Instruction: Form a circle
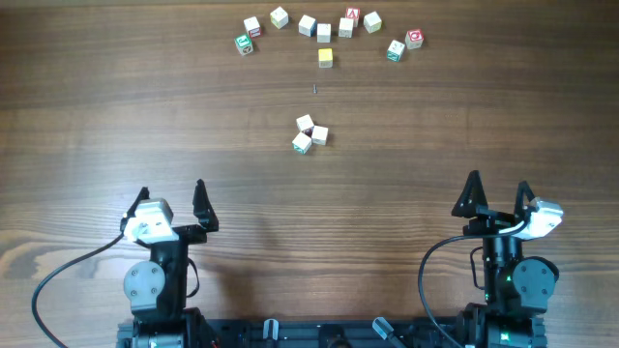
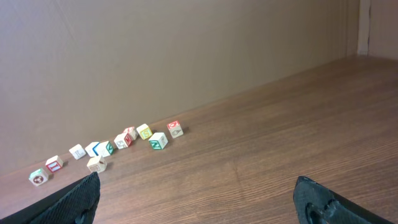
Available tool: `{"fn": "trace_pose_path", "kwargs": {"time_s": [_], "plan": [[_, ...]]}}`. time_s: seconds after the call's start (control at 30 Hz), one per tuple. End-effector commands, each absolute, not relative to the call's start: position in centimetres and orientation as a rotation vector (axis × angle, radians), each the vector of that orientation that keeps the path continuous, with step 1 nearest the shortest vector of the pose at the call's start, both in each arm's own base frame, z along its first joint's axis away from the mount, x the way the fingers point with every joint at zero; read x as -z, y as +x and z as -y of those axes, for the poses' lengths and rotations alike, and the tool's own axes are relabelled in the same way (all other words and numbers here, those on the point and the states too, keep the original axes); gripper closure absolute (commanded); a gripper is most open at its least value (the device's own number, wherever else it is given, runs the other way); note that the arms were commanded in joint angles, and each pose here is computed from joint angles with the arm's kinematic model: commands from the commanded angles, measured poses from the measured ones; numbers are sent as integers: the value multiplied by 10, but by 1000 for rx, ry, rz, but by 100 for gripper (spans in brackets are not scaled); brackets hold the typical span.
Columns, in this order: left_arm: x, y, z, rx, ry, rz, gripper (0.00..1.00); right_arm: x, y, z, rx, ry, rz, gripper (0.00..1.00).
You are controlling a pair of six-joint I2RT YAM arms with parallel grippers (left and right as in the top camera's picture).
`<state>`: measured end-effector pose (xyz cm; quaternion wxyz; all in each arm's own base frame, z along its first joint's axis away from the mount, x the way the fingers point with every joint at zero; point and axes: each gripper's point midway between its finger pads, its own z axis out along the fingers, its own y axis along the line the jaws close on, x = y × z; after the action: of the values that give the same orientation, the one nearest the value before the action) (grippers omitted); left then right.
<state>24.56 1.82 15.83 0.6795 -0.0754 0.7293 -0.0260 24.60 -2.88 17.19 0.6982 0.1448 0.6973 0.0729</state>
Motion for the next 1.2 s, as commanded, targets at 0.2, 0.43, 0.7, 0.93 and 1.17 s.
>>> {"fn": "trace_pose_path", "kwargs": {"time_s": [0.2, 0.43, 0.7, 0.93, 1.17], "plan": [[-157, 246, 4, 117, -78, -1644, 0, -172, 246, 26, -162, 297, -1559, 1], [-157, 246, 4, 117, -78, -1642, 0, -172, 246, 26, -162, 297, -1559, 0], [-157, 246, 4, 117, -78, -1644, 0, -172, 246, 26, -162, 297, -1559, 0], [-157, 246, 4, 117, -78, -1644, 0, -172, 246, 25, -164, 295, -1559, 0], [-157, 246, 4, 117, -78, -1644, 0, -171, 247, 18, -186, 273, -1568, 0]]}}
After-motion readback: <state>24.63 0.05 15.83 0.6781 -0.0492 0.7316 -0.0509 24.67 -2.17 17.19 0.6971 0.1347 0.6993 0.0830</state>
